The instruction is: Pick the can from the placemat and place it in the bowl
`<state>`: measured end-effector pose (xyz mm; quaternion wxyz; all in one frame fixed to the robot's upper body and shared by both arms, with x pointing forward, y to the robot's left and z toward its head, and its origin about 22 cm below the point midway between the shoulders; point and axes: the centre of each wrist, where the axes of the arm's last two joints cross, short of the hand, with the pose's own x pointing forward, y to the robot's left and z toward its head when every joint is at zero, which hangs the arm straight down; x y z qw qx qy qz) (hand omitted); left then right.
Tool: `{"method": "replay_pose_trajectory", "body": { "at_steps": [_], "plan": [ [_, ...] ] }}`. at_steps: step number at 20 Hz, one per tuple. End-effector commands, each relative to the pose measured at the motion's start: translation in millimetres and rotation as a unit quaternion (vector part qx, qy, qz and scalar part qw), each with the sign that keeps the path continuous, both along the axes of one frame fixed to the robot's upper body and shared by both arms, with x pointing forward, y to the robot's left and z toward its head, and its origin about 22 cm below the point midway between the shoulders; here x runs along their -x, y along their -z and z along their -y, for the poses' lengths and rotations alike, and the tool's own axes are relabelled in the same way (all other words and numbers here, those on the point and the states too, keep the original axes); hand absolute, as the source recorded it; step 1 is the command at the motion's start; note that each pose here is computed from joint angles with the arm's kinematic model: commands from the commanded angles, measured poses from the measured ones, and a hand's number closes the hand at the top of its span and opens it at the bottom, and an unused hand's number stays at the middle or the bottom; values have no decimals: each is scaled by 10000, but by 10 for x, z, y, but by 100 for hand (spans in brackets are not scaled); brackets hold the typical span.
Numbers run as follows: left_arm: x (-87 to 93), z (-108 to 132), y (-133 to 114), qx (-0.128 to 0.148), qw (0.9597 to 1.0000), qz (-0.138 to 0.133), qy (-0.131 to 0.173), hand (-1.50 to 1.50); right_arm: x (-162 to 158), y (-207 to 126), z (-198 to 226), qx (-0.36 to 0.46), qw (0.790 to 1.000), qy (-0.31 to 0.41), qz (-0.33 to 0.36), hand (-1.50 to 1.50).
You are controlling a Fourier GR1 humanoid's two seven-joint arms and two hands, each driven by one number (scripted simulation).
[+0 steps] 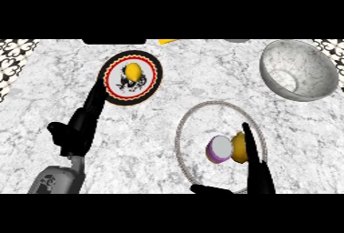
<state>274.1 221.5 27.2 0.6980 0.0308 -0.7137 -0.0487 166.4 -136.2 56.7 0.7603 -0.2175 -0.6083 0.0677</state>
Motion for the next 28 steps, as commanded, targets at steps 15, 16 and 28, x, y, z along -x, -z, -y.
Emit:
{"method": "replay_pose_trajectory", "body": {
  "at_steps": [15, 16, 28],
  "plan": [
    [26, 59, -70, -12, 10000, 18, 1, 0, -214, 594, 4, 265, 9986, 269, -373, -150],
    [0, -37, -3, -31, 10000, 50, -9, 0, -165, 810, 88, 459, 9974, 301, -463, -150],
    [147, -85, -2, -36, 10000, 22, 33, 0, -408, 828, -49, 943, 9918, -649, -571, 150]
  ]
}}
